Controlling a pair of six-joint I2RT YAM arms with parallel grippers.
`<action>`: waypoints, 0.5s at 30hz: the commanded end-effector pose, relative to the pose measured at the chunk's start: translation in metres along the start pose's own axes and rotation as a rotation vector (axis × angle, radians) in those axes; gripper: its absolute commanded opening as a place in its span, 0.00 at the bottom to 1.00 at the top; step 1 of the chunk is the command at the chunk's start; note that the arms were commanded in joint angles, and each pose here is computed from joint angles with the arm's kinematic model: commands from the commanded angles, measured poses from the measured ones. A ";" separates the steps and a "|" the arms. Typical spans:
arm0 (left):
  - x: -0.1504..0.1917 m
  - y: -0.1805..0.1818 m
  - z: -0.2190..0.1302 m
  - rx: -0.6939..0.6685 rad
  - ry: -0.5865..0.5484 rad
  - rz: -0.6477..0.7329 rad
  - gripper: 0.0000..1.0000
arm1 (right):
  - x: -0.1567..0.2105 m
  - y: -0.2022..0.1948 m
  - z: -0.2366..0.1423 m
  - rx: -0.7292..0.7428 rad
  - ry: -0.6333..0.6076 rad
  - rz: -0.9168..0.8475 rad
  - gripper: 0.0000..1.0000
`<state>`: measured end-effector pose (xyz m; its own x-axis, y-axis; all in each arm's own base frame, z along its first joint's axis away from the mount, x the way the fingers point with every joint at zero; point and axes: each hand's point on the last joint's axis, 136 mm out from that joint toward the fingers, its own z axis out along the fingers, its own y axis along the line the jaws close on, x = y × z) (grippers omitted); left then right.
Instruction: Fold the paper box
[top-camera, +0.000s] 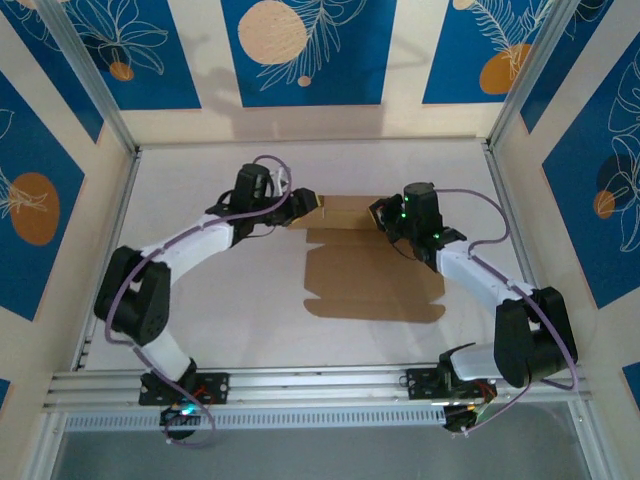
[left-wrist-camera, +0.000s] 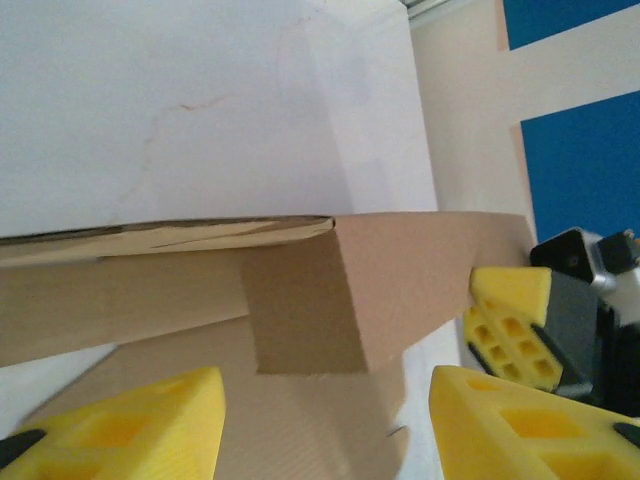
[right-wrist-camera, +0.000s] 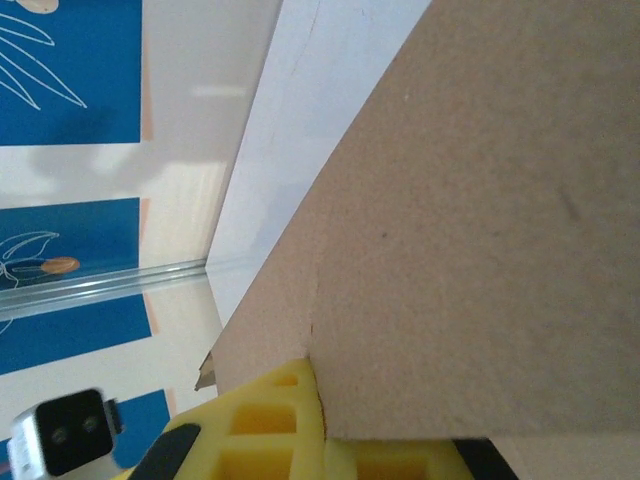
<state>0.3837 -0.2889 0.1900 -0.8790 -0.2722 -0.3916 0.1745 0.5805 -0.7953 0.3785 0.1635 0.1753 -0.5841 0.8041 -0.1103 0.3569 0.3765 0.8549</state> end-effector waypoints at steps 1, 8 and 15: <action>0.016 0.039 -0.013 -0.118 0.014 0.038 0.56 | 0.003 -0.019 0.002 0.087 0.040 -0.029 0.04; 0.039 0.076 0.004 -0.218 0.076 0.021 0.43 | 0.008 -0.017 0.003 0.085 0.080 -0.029 0.04; 0.038 0.089 0.035 -0.276 0.077 0.018 0.55 | -0.003 -0.025 0.006 0.138 0.058 0.003 0.04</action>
<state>0.3721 -0.2652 0.0891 -0.9159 -0.2152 -0.3387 0.0599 0.7612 -0.6458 0.3812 0.1608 0.1726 -0.6102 0.7867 -0.0934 0.3810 0.3948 0.8361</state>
